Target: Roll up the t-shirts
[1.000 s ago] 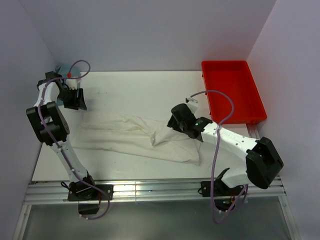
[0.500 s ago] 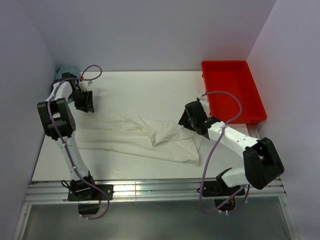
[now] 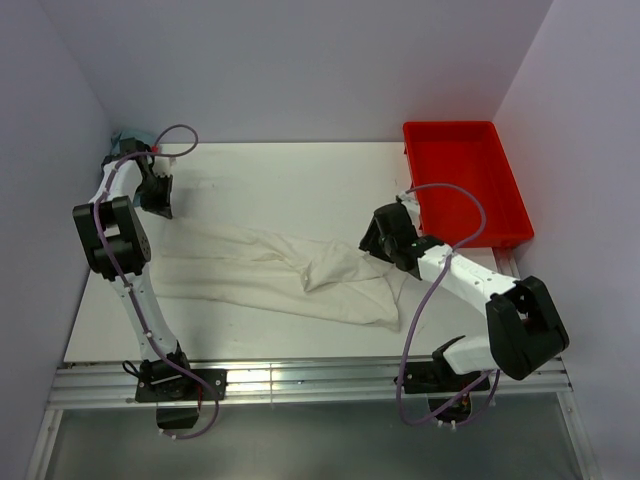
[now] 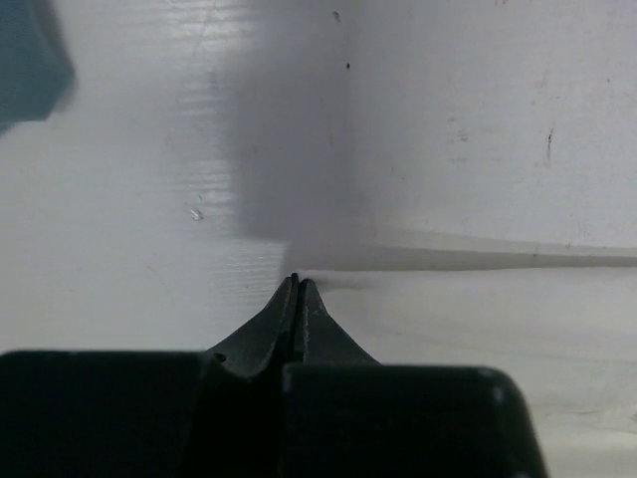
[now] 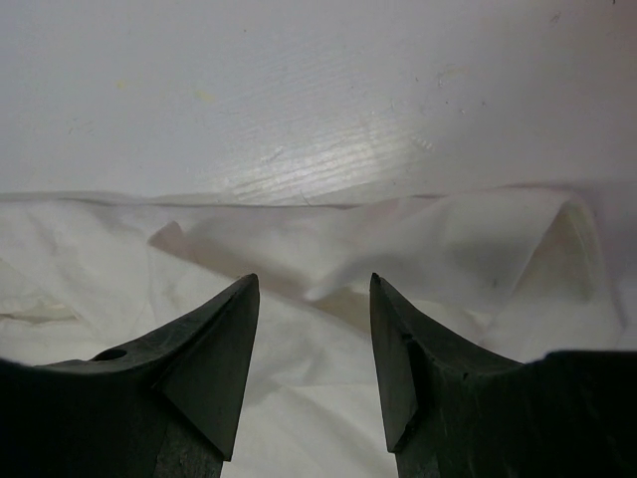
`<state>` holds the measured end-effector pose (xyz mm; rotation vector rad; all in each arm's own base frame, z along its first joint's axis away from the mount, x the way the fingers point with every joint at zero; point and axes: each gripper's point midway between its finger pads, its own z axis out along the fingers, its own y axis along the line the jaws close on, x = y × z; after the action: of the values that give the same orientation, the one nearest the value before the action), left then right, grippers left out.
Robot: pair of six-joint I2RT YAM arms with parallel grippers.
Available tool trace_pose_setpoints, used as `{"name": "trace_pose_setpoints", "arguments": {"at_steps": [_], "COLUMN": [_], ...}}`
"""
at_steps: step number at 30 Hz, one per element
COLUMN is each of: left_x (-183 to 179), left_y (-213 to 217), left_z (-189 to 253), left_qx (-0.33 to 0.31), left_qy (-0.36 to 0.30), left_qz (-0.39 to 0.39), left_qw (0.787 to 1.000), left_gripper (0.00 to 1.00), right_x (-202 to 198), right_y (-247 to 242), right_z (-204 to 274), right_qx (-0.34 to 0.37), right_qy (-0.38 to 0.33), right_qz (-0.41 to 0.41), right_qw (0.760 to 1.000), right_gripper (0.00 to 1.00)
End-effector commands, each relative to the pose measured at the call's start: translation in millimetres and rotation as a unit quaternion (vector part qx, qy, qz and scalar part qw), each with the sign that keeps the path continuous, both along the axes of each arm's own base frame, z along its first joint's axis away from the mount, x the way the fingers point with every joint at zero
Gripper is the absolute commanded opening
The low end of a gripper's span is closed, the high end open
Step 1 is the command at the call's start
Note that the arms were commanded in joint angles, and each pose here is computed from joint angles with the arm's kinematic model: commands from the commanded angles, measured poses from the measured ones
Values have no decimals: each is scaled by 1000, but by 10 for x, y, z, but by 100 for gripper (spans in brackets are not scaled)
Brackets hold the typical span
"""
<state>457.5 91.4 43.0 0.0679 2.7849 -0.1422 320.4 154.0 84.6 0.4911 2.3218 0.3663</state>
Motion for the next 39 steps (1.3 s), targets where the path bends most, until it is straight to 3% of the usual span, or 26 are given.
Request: {"name": "trace_pose_setpoints", "arguments": {"at_steps": [1, 8, 11, 12, 17, 24, 31, 39], "left_x": [250, 276, 270, 270, 258, 188, 167, 110], "left_y": [156, 144, 99, 84, 51, -21, -105, -152], "left_z": [233, 219, 246, 285, 387, 603, 710, 746], "left_qx": [35, 33, 23, 20, 15, 6, -12, -19], "left_qy": [-49, -54, -58, -62, -76, -88, -99, -100], "left_qz": [19, 7, -2, -5, -17, -34, -46, -56], "left_qw": [998, 998, 998, 998, 997, 995, 994, 993], "left_gripper": [0, 11, 24, 34, 51, 53, 53, 53], "right_x": [0, -38, 8, 78, 265, 395, 512, 495], "right_y": [-66, -50, -57, -28, 129, 484, 617, 764], "right_z": [83, 40, 80, 183, 239, 396, 265, 36], "right_qx": [3, 12, 3, 4, 1, 48, -7, 2], "right_qy": [-19, -13, -13, -23, -21, -20, -8, 20], "right_qz": [-11, -11, -13, -10, 20, 69, 110, 143], "right_qw": [1000, 1000, 1000, 1000, 1000, 996, 994, 990], "right_gripper": [56, 56, 56, 56, 57, 60, 64, 65]}}
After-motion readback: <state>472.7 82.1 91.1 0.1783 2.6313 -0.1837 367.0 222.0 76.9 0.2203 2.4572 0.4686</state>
